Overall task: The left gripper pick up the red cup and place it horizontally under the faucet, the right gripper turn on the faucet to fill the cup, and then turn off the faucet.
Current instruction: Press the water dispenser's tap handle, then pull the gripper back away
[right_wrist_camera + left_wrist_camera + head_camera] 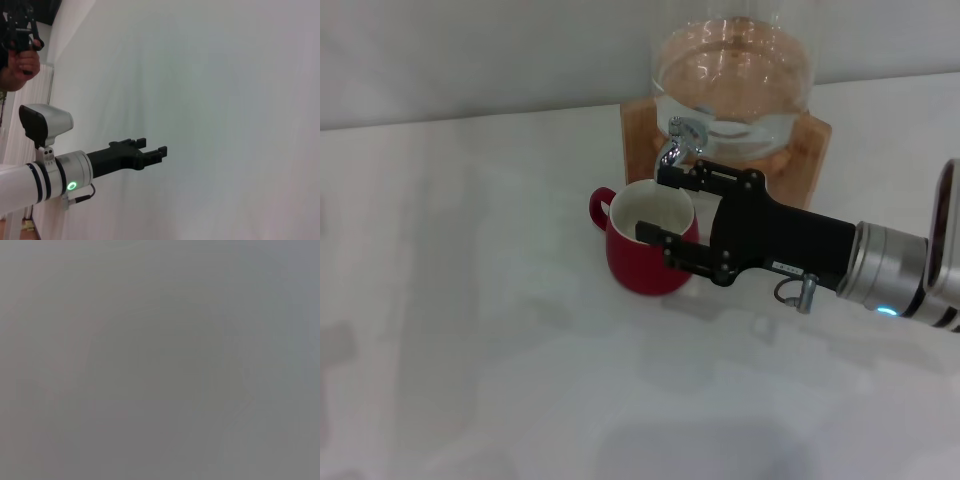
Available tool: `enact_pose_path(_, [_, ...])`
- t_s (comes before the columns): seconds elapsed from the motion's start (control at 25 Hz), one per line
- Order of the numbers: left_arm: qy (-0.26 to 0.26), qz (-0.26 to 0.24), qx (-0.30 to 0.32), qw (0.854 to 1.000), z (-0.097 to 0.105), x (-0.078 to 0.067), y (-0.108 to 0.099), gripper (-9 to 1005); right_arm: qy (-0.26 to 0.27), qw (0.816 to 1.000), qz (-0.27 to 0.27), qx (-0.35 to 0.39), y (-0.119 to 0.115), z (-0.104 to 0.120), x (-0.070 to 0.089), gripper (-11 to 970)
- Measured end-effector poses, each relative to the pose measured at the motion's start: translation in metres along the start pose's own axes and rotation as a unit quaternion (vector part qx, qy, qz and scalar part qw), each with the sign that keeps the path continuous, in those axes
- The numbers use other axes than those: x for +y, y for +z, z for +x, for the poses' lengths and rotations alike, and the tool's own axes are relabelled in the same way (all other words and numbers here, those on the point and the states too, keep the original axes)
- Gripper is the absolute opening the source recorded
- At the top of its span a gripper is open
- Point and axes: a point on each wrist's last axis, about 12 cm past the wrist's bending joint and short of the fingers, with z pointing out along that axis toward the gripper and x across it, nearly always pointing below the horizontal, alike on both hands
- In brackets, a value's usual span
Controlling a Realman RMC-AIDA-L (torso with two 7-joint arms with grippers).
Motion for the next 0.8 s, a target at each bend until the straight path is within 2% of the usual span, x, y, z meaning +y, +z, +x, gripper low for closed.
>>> enact_pose_path(0.8, [0.0,0.0,0.0,1.0,0.0,0.0,0.0,757,-0.008,0.999,0.03,0.012,0.002,0.001,-0.011,631])
